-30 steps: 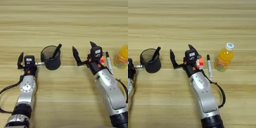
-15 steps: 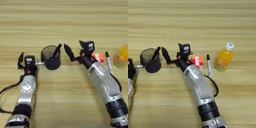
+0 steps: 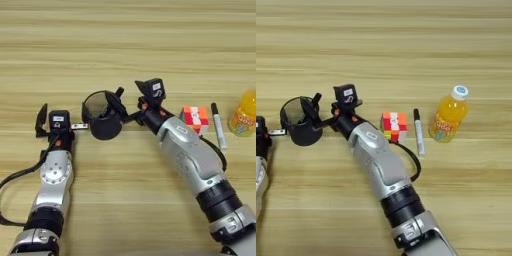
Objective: Move the objects on the table
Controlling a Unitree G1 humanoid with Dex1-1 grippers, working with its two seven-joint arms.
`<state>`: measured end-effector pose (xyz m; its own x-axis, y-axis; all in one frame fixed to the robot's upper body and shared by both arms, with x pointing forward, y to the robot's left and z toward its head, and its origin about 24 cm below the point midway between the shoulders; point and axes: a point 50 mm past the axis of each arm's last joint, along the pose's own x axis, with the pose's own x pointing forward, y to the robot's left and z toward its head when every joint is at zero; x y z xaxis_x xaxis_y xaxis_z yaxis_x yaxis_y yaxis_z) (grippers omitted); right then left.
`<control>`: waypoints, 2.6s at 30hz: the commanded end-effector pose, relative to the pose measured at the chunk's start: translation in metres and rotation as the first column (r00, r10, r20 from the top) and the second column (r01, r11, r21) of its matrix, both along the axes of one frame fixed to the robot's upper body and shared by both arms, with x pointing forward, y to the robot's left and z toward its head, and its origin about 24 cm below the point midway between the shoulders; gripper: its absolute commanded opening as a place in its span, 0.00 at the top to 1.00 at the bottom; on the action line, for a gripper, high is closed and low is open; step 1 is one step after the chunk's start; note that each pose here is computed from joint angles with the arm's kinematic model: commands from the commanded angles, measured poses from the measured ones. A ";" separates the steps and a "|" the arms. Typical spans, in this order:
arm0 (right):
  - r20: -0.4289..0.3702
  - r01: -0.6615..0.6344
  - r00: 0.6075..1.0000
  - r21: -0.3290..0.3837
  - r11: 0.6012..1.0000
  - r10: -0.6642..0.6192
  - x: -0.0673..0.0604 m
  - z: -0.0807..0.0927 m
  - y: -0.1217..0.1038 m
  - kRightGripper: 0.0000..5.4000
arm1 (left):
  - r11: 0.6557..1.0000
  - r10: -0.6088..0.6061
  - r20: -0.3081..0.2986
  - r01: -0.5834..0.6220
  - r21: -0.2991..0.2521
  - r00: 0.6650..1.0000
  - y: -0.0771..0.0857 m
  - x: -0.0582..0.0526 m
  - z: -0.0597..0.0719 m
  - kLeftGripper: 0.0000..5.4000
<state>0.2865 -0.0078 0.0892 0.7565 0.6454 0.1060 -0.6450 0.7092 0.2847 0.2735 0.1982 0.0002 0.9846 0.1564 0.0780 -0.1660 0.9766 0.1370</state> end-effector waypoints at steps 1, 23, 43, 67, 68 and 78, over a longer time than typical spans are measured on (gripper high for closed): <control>-0.026 -0.044 0.999 0.111 0.993 0.047 -0.009 0.007 0.033 0.01 | 1.000 -0.001 -0.017 0.001 0.003 1.000 -0.003 0.000 -0.002 0.00; -0.073 -0.106 0.990 0.153 0.983 0.118 -0.009 0.004 0.046 0.01 | 1.000 0.003 -0.017 -0.003 0.001 1.000 -0.006 0.001 -0.002 0.00; -0.100 -0.101 0.988 0.146 0.984 0.117 -0.008 -0.002 0.046 0.18 | 1.000 0.002 -0.014 -0.002 0.002 1.000 -0.006 0.000 -0.001 0.00; -0.094 -0.096 0.989 0.149 0.984 0.111 -0.008 0.001 0.044 0.70 | 1.000 0.004 -0.012 -0.004 0.003 1.000 -0.006 0.000 0.000 0.00; -0.094 -0.097 0.989 0.149 0.984 0.111 -0.008 0.001 0.044 0.72 | 1.000 0.004 -0.012 -0.004 0.003 1.000 -0.006 0.000 0.000 0.00; -0.087 -0.098 0.990 0.156 0.983 0.112 -0.009 0.003 0.043 0.86 | 1.000 0.005 -0.012 -0.005 0.003 1.000 -0.005 0.000 0.000 0.00</control>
